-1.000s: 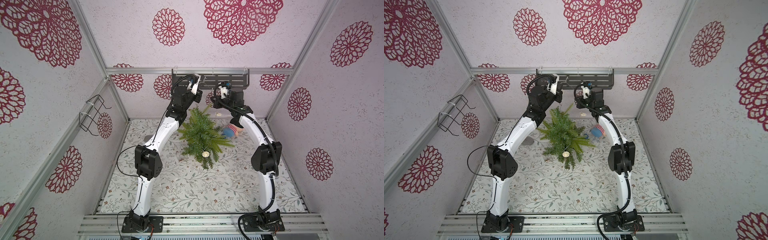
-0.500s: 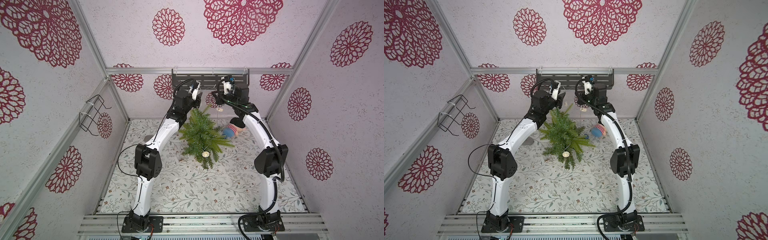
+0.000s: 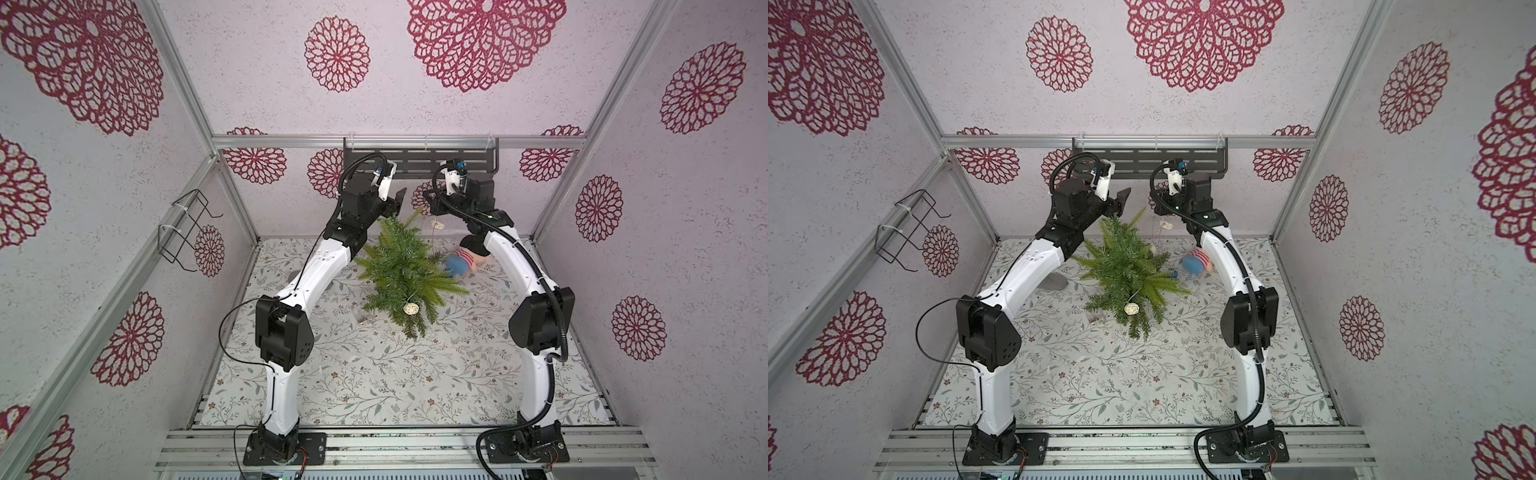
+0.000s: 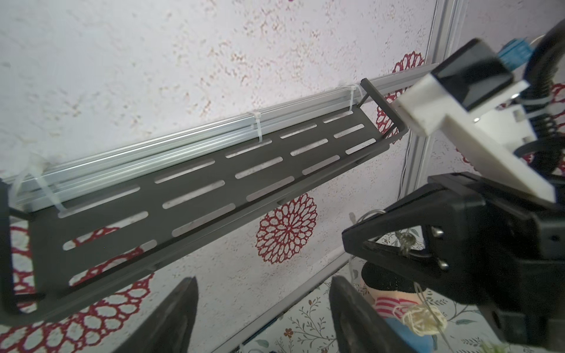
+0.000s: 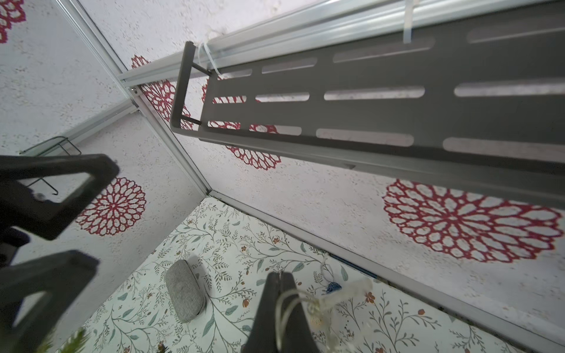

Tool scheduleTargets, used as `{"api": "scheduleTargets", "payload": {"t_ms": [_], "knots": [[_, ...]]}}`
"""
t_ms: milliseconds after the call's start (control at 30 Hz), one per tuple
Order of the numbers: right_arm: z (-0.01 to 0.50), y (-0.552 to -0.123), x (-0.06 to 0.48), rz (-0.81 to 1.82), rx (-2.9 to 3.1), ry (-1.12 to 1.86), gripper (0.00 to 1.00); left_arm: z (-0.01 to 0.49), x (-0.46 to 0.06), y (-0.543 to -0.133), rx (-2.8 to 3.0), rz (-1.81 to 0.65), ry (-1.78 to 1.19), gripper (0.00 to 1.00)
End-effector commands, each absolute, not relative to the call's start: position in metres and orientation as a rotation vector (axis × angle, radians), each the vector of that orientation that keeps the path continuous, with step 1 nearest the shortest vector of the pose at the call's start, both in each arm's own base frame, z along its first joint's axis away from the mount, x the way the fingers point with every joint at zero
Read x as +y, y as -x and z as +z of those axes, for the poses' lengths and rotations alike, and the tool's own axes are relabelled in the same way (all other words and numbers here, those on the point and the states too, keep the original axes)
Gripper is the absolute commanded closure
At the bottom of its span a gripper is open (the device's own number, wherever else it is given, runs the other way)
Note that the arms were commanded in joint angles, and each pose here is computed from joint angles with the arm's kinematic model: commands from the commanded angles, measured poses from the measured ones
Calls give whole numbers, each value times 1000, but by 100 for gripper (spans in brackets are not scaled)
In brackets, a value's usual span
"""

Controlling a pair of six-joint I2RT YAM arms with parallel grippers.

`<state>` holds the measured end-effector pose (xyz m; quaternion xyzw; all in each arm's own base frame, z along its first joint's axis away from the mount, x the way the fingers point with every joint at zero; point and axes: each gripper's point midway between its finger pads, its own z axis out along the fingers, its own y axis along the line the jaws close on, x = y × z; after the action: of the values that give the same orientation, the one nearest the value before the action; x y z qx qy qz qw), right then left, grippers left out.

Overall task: Remove string lights from the small christmas tree
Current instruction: Remove the light string from the Christmas tree.

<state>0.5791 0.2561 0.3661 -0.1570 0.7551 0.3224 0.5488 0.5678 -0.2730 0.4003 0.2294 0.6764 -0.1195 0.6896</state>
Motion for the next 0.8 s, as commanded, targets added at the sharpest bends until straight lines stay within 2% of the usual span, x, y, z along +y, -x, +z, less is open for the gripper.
{"api": "scheduleTargets", "payload": {"t_ms": [0,200,567,767], "knots": [[422,-559,254,777,1671,379,100,415,-261,-556,1513,-232,-508,28],[425,-557,253,774,1669,371,100,431,-237,-529,1546,-212,-449,27],[447,-549,246,766,1634,344,100,420,-197,-473,1655,-251,-304,26],[444,-553,247,789,1638,321,100,419,-179,-477,1676,-202,-250,22]]}}
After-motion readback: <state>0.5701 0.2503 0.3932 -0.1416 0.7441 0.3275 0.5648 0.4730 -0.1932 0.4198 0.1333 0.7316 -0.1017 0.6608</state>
